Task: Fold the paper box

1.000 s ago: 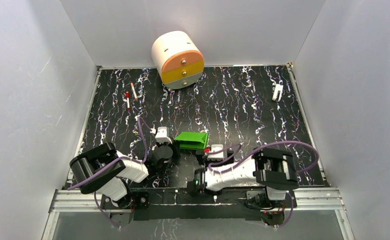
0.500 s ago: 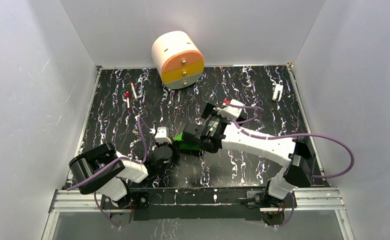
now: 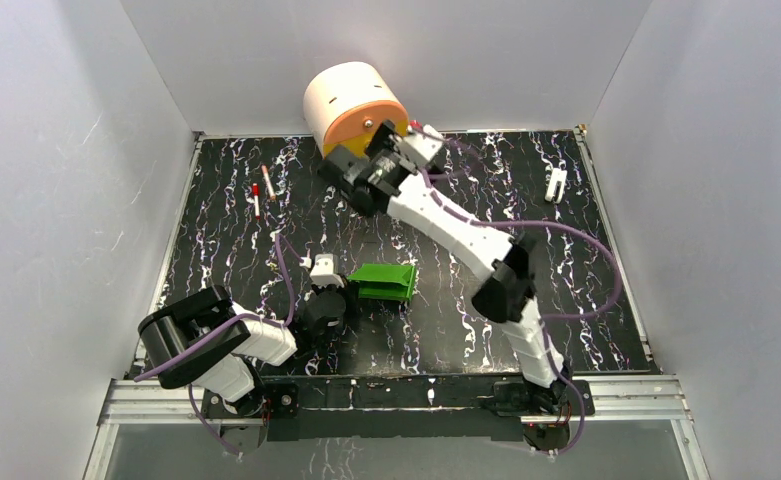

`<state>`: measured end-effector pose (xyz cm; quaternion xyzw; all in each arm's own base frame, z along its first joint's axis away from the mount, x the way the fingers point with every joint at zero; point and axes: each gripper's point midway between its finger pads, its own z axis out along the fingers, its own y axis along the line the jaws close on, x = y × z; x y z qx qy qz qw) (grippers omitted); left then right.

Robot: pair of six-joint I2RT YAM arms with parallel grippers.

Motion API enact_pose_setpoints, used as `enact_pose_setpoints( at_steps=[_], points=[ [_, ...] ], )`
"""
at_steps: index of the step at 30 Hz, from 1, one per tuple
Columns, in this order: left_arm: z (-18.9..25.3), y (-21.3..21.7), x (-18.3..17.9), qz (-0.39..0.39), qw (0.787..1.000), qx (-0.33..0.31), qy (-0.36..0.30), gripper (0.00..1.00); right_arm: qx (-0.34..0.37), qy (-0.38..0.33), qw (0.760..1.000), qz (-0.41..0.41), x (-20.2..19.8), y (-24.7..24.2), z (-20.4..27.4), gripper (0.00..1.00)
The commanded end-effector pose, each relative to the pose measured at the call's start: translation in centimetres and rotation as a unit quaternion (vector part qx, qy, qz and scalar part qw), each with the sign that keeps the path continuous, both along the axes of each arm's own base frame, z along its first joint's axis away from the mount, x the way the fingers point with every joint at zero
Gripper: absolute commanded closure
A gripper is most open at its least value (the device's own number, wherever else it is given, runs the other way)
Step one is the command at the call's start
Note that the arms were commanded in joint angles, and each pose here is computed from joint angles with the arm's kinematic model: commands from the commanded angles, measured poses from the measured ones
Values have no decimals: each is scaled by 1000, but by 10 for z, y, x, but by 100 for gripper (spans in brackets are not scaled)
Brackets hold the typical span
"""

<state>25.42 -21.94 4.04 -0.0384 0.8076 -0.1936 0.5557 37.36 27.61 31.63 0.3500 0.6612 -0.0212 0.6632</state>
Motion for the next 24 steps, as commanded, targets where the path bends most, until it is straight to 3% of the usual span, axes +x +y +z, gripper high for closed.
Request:
enact_pose_setpoints(
  at_steps=[1,2,3,6,10,14,19,24],
  points=[
    [-3,13,3,23,999,25,0,99,34,74,993,88,98,10,13,1],
    [-2,13,3,24,999,24,0,99,32,70,977,201,127,25,20,1],
    [-2,14,3,25,999,26,-1,99,75,36,965,248,140,28,21,1],
    [3,13,3,26,999,20,-4,99,44,-66,952,295,143,17,35,1],
    [1,16,4,28,999,32,-6,99,-19,28,938,346,144,24,16,1],
    [-4,12,6,23,999,47,-2,99,-53,72,899,428,106,29,-25,1],
    [-7,10,6,20,999,47,2,99,-30,132,872,471,43,12,-72,2],
    [-2,7,8,12,999,53,-5,99,7,191,850,491,-21,8,-115,8]
  ],
)
